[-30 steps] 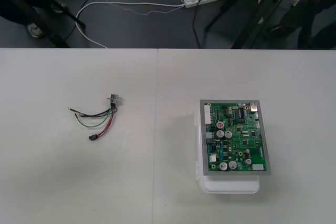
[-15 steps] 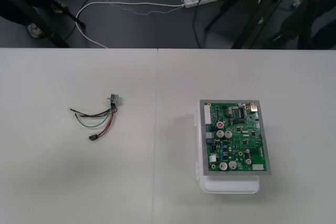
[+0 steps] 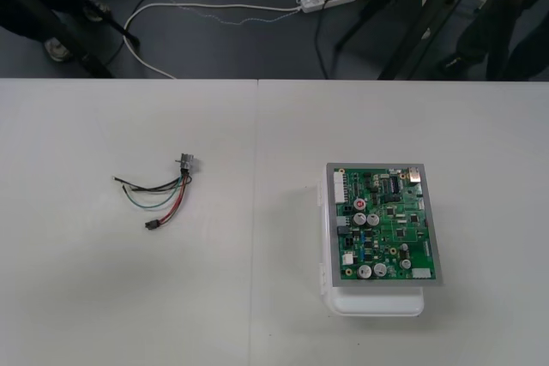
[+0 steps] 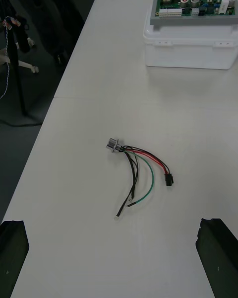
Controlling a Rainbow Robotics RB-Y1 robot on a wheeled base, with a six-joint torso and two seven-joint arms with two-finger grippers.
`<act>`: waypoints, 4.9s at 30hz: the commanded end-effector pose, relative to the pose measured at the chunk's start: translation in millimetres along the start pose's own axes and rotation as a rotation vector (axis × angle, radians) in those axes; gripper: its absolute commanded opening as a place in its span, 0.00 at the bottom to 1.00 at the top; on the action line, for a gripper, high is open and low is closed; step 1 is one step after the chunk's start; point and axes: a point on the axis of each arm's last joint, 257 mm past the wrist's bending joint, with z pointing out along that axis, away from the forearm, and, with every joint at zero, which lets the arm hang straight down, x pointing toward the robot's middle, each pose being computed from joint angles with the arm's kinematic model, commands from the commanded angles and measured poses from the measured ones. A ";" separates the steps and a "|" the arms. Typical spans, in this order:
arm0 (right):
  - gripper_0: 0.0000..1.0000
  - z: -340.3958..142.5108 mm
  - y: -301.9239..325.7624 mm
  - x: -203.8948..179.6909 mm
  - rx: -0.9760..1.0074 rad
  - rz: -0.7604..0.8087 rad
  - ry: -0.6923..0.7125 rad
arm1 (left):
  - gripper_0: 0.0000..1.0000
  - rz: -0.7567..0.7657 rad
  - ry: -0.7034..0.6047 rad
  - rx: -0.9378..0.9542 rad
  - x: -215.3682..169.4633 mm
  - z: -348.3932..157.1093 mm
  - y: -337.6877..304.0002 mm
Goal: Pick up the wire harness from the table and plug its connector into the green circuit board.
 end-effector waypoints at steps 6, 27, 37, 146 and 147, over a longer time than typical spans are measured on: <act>1.00 -0.1 -0.1 -0.2 0.000 -0.001 0.000 | 1.00 0.001 0.000 0.000 -0.2 -0.2 0.1; 1.00 -0.1 -0.1 -0.2 0.000 -0.001 0.000 | 1.00 0.001 0.000 0.000 -0.2 -0.2 0.1; 1.00 -0.1 -0.1 -0.2 0.000 -0.001 0.000 | 1.00 0.001 0.000 0.000 -0.2 -0.2 0.1; 1.00 -0.1 -0.1 -0.2 0.000 -0.001 0.000 | 1.00 0.001 0.000 0.000 -0.2 -0.2 0.1; 1.00 -0.1 -0.1 -0.2 0.000 -0.001 0.000 | 1.00 0.001 0.000 0.000 -0.2 -0.2 0.1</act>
